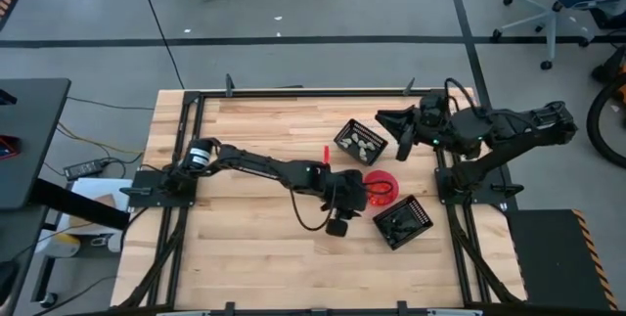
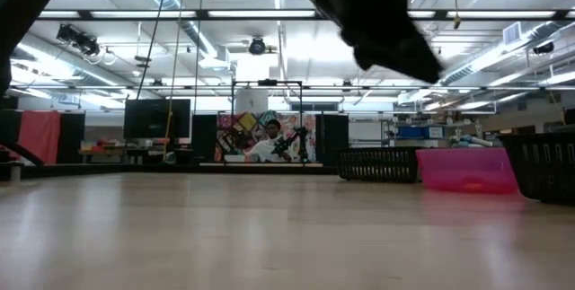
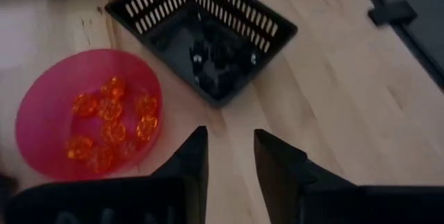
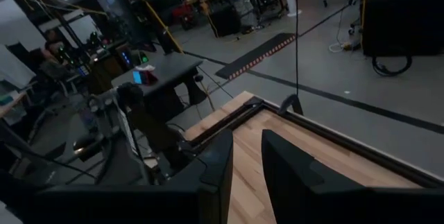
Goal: Sort Halloween decoration
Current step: Return to Home Position
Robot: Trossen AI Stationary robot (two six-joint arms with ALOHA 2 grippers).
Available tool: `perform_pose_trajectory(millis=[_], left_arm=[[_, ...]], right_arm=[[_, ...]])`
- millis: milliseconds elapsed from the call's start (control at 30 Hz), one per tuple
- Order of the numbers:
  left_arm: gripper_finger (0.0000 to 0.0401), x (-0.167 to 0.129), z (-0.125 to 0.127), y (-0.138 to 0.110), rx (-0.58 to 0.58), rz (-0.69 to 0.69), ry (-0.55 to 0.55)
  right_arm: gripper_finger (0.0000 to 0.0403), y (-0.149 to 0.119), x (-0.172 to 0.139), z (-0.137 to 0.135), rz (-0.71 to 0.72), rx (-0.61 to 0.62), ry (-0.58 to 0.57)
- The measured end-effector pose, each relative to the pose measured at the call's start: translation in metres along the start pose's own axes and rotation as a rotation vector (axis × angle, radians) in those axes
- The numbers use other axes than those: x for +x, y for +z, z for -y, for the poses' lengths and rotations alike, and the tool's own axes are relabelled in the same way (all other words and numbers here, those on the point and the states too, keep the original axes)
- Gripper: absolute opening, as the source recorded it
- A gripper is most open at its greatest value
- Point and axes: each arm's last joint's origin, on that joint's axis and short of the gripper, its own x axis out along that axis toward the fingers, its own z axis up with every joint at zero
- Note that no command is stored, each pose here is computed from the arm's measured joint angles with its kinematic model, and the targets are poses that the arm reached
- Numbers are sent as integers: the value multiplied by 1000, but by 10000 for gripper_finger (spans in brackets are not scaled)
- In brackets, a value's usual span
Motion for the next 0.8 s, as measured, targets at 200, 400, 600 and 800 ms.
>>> perform_pose_trajectory(millis=[200, 400, 600, 800], left_arm=[[50, -27, 0, -4, 37, -45, -1], [12, -73, 5, -47, -44, 7, 44], [0, -131, 11, -87, -140, 56, 98], [0, -178, 15, -125, -295, 179, 134]], right_arm=[[82, -16, -16, 26, 18, 40, 12], [82, -47, -26, 56, 109, 146, 82], [82, -87, -26, 87, 170, 238, 172], [82, -124, -28, 119, 201, 343, 183]])
